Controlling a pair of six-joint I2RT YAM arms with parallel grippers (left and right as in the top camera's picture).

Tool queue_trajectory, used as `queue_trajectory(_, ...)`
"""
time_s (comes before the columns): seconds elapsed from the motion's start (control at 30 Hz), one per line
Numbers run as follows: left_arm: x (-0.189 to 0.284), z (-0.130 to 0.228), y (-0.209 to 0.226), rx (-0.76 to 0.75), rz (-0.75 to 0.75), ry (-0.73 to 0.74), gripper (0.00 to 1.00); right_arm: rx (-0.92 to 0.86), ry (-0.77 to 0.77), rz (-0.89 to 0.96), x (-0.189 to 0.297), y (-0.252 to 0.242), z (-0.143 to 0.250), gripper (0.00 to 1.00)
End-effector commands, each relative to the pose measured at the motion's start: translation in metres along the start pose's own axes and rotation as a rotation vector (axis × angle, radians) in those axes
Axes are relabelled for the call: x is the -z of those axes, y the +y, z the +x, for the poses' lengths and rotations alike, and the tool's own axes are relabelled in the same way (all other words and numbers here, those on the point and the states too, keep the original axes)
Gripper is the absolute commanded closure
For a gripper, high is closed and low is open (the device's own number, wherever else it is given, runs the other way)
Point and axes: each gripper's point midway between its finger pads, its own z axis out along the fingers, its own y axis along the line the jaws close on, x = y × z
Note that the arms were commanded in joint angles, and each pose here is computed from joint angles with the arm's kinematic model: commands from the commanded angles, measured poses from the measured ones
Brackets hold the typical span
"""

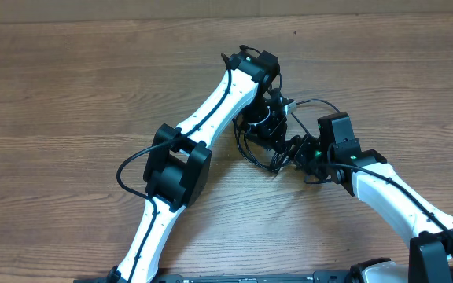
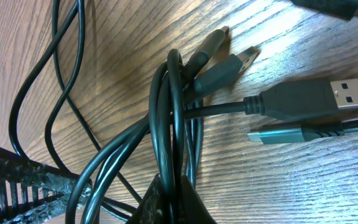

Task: Untangle cables
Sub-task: 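Hold the bundle with both grippers and separate the cable loops, then release the cables with the left gripper and lift it away upward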

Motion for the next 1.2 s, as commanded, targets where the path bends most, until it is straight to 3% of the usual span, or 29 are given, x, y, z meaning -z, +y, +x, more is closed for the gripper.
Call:
queue_trajectory(0.0, 0.001, 0.002, -0.009, -0.023, 0.012, -0.002, 0.62, -0.013, -0.022, 0.006, -0.001, 0.003, -0.007, 0.96)
queue_trajectory(0.33, -0.011, -0.004, -0.015, -0.055, -0.023, -0.014, 0.63, -0.013, -0.022, 0.006, -0.001, 0.003, -0.007, 0.96)
queue_trajectory(0.43, -0.02, -0.005, -0.009, -0.022, -0.063, -0.015, 0.75, -0.013, -0.022, 0.007, -0.001, 0.003, -0.007, 0.96)
queue_trajectory(0.53, -0.027, -0.003, 0.005, 0.029, -0.126, -0.006, 0.96, -0.013, -0.022, 0.007, -0.001, 0.003, -0.007, 0.96)
queue_trajectory(0.77, -0.016, 0.001, 0.012, 0.018, -0.133, -0.004, 0.96, -0.016, -0.025, 0.008, -0.001, 0.002, -0.008, 0.96)
queue_trajectory(1.17, 0.079, -0.009, -0.022, -0.062, -0.131, -0.227, 0.96, -0.046, -0.043, 0.013, 0.002, -0.005, -0.018, 0.96)
